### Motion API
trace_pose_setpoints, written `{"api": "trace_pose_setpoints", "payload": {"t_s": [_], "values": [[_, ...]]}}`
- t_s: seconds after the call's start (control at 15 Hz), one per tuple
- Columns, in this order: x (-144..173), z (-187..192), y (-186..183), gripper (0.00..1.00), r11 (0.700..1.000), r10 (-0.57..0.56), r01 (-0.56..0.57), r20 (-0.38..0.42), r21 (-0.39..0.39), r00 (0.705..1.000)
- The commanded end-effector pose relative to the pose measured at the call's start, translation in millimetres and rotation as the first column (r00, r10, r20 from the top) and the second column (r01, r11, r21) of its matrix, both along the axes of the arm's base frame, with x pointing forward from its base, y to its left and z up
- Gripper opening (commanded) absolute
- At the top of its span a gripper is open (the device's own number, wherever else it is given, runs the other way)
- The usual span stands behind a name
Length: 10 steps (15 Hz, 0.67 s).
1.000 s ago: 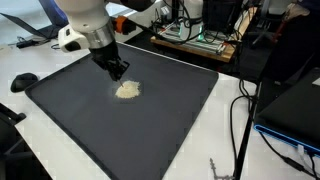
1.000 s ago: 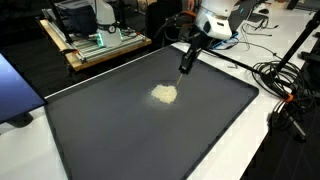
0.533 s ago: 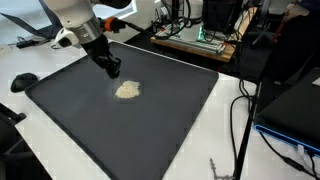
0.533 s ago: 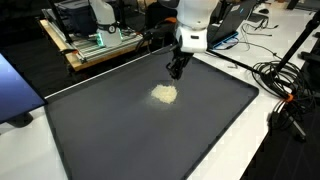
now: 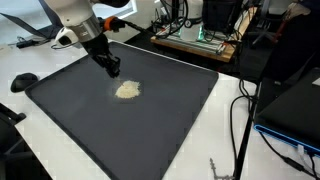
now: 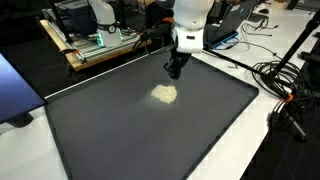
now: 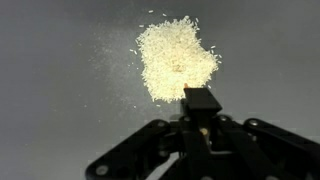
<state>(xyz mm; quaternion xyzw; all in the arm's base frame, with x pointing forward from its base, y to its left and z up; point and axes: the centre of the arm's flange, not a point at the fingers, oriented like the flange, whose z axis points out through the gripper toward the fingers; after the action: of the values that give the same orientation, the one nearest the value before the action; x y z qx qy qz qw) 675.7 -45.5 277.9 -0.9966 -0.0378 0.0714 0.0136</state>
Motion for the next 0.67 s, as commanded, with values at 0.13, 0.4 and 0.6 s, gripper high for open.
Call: {"api": "trace_pose_setpoints", "payload": {"t_s": [0.13,0.4,0.6], "values": [[-12.8,-7.9,-45.7,0.03,0.982,-0.064,0.058,0.029,0.18,0.998],[-17.3,-21.1,-92.1,0.03,0.944,-0.123,0.109,0.026,0.312,0.992],[-19.8,-34.3,-128.1,0.03,0.9,-0.159,0.131,0.032,0.415,0.987]]}}
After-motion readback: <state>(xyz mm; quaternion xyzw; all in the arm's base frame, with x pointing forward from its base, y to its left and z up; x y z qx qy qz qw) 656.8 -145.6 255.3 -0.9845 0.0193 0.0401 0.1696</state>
